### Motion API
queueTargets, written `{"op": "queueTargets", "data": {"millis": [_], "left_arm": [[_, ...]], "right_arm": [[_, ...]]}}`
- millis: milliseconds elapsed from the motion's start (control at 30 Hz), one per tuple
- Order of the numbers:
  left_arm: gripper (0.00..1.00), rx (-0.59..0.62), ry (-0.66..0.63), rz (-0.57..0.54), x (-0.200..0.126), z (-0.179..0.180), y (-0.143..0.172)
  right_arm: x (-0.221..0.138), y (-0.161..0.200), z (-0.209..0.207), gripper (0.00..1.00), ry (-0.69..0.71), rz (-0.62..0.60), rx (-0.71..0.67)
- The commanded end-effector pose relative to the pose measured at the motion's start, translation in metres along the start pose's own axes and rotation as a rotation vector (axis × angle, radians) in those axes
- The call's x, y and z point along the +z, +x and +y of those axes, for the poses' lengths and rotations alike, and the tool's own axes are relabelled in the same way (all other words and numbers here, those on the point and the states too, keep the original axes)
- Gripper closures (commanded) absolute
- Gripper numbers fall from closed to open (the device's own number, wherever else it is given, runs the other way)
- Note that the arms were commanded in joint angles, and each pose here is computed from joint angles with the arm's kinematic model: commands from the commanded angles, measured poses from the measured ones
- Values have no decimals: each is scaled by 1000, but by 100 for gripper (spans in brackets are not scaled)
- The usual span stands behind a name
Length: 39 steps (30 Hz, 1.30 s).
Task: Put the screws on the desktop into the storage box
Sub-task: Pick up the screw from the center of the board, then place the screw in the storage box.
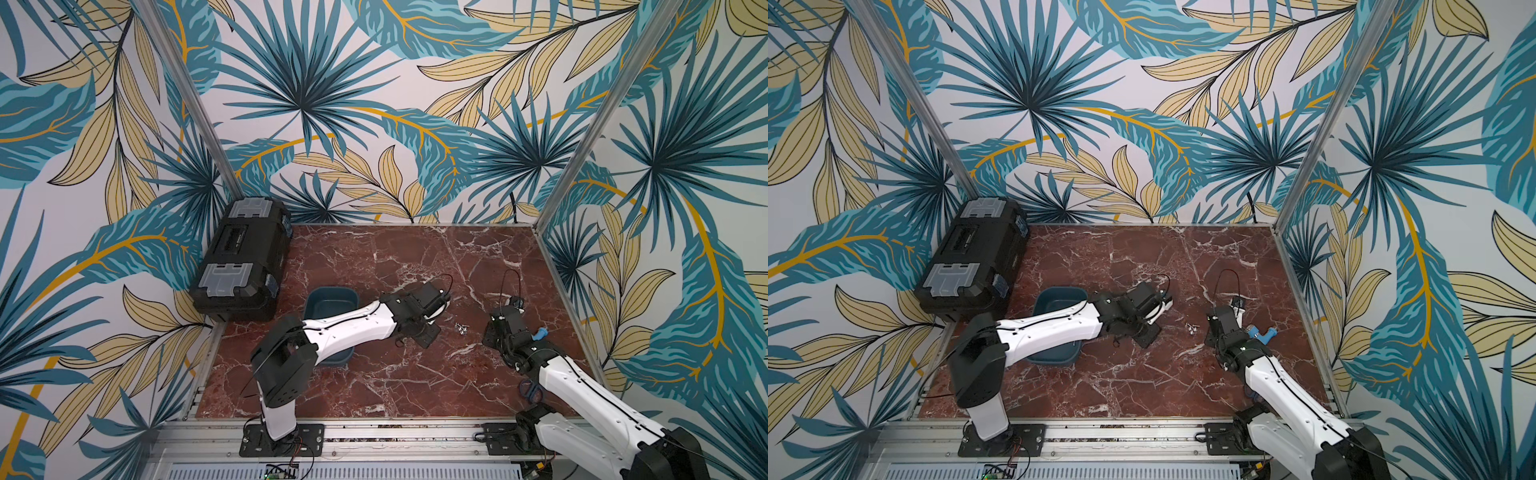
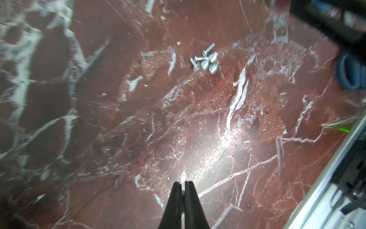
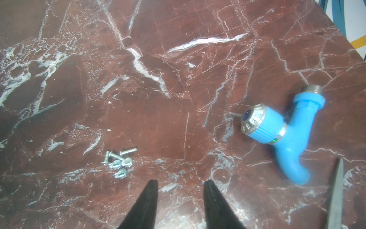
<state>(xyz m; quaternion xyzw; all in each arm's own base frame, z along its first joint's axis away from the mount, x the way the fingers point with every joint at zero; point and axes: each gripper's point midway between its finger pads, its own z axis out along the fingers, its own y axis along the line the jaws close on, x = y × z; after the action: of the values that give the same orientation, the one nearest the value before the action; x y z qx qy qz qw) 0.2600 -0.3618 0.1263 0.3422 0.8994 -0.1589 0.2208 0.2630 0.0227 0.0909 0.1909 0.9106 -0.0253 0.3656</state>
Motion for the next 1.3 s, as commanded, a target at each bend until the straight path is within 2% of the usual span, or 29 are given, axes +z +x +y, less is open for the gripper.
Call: {"op": "queueTargets", "data": {"millis": [0, 133, 267, 433, 600, 667, 767, 800, 833, 900, 1100, 1267], "left_arm": [[100, -91, -55, -12, -29, 31, 11], [100, -228, -177, -26, -61, 87, 28], [100, -391, -319, 45, -75, 139, 66], [100, -536, -328, 92, -71, 166, 99], [100, -590, -318, 140, -59, 176, 115], [84, -603, -336, 154, -59, 181, 119], [47, -619, -334, 155, -63, 183, 120], [38, -620, -335, 150, -66, 184, 119], [34, -620, -336, 143, -71, 183, 117], [30, -614, -340, 124, -83, 182, 113], [29, -561, -316, 26, -133, 169, 101], [28, -498, -324, -35, -166, 160, 114]], "right_arm": [[0, 1, -1, 57, -3, -1, 9], [0, 1, 0, 57, -5, 2, 7], [1, 2, 2, 57, -13, 10, 2], [3, 3, 4, 57, -9, 25, -7], [5, 5, 5, 57, -8, 40, -13], [5, 5, 6, 57, -11, 44, -17], [6, 5, 7, 57, -11, 46, -21], [6, 5, 8, 56, -13, 51, -23], [6, 5, 8, 56, -14, 53, -26], [7, 5, 11, 56, -22, 61, -34], [3, 5, 27, 56, -91, 103, -65], [2, 9, 50, 57, -142, 247, -117]]}}
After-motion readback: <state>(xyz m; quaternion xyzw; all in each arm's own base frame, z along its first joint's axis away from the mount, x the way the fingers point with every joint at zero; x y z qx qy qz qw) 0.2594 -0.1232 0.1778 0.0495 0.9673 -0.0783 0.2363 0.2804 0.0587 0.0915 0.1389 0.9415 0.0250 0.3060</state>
